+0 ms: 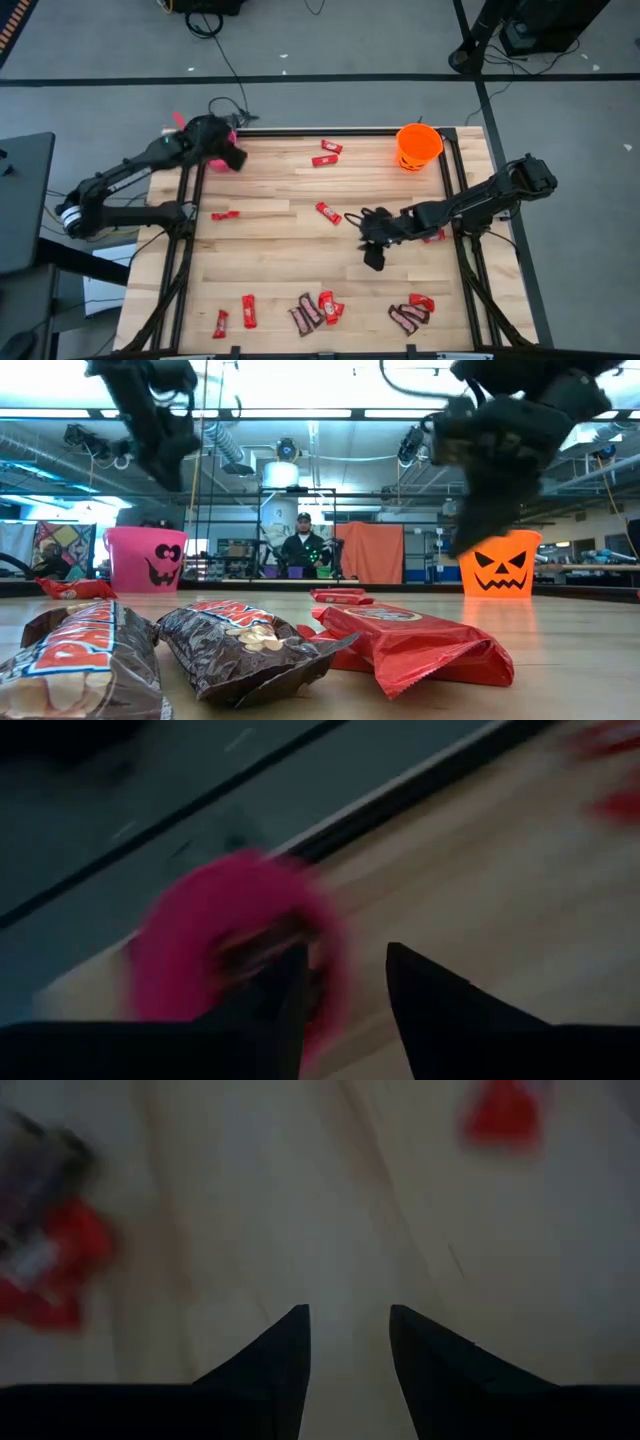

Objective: Sort candy by brand, put in halloween buckets
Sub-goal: Put the brown chocolate bar into the pink bucket

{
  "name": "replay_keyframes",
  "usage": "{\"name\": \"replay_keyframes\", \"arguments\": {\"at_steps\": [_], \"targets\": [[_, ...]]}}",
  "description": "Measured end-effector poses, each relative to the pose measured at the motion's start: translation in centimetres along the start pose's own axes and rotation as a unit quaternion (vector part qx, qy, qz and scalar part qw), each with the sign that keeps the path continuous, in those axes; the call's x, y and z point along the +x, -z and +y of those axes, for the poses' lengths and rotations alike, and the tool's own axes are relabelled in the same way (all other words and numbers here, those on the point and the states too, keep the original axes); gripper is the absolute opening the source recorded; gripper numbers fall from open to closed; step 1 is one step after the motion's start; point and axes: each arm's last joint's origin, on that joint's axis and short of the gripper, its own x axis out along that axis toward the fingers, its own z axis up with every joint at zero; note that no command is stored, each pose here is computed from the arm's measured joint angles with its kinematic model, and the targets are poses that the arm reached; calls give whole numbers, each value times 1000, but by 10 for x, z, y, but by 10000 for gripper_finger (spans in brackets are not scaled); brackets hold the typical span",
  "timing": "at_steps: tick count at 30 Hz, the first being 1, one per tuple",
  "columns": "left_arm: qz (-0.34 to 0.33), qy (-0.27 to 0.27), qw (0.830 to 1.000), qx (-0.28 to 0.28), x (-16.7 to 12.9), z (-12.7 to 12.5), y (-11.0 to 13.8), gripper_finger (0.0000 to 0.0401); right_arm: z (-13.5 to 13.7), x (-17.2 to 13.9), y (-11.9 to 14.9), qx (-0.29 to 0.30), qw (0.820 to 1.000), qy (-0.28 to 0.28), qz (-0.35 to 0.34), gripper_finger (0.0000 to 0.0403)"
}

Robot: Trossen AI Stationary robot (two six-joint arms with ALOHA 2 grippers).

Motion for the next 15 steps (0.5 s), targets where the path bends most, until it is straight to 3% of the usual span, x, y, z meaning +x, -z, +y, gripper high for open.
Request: {"name": "replay_keyframes", "arguments": {"at_steps": [3, 7, 11, 15], "targets": [[-94, 156, 983, 18, -7, -31, 17, 141, -2, -11, 8, 42, 995, 48, 80, 151], [-161, 370, 914, 46, -4, -77, 53, 140, 8, -21, 28, 103, 978, 51, 176, 151], [-190, 458, 865, 80, 3, -114, 90, 140, 38, -29, 54, 157, 955, 1, 252, 151], [-226, 501, 828, 112, 4, -139, 109, 140, 66, -34, 70, 203, 946, -41, 250, 151]]}}
